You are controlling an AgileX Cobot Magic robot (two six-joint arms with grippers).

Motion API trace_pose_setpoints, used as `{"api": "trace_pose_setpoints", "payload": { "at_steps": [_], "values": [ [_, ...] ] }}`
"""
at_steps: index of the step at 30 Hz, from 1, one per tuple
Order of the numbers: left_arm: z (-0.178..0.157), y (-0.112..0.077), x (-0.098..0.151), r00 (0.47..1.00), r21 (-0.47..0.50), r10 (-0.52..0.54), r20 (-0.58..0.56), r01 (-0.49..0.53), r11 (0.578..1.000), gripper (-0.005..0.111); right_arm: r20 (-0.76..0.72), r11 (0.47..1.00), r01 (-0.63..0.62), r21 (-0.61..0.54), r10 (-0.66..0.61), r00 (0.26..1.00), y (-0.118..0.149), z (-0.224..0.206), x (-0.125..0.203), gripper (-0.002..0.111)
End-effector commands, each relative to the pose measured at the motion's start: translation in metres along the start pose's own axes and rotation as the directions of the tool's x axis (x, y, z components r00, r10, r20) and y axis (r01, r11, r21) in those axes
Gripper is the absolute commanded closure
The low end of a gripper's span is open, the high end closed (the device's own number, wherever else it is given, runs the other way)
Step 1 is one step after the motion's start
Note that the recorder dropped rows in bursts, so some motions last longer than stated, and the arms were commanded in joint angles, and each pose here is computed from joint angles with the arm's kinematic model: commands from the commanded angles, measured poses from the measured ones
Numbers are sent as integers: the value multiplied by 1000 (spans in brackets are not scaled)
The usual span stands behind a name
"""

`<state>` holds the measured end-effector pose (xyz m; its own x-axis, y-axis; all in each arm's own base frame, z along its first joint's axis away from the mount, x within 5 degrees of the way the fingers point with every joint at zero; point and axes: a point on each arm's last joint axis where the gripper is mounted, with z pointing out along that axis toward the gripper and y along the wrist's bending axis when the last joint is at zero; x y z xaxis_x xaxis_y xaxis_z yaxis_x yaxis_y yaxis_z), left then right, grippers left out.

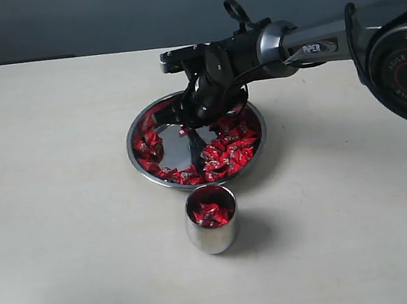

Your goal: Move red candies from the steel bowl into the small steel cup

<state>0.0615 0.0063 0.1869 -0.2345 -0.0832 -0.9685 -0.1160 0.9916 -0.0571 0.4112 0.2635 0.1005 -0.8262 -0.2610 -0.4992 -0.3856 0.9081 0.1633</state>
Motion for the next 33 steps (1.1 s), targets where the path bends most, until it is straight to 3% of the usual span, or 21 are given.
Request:
{"api": "trace_pose_setpoints", "payload": {
  "at_steps": [1,8,14,24,27,28,30,33],
  "values": [
    [0,0,0,1000,5,-1,6,1,1000,106,0,1000,6,-3,-6,1000,2,-10,-5,109],
    [0,0,0,1000,5,-1,6,1,1000,106,-46,998,56,-9,-56,997,17,-57,-8,109],
    [0,0,0,1000,5,-1,6,1,1000,106,104,992,123,-20,-120,987,32,-100,-3,109],
    [0,0,0,1000,5,-1,6,1,1000,106,200,994,112,-14,-107,974,24,-59,-10,109],
    [0,0,0,1000,5,-1,6,1,1000,106,173,994,112,-14,-108,979,26,-45,-16,99],
    [0,0,0,1000,5,-1,6,1,1000,106,171,994,113,-15,-109,979,27,-40,-21,88],
    [0,0,0,1000,5,-1,6,1,1000,106,172,993,114,-16,-109,979,29,-37,-27,76],
    [0,0,0,1000,5,-1,6,1,1000,106,154,994,112,-16,-108,982,30,-29,-31,71]
  ]
}}
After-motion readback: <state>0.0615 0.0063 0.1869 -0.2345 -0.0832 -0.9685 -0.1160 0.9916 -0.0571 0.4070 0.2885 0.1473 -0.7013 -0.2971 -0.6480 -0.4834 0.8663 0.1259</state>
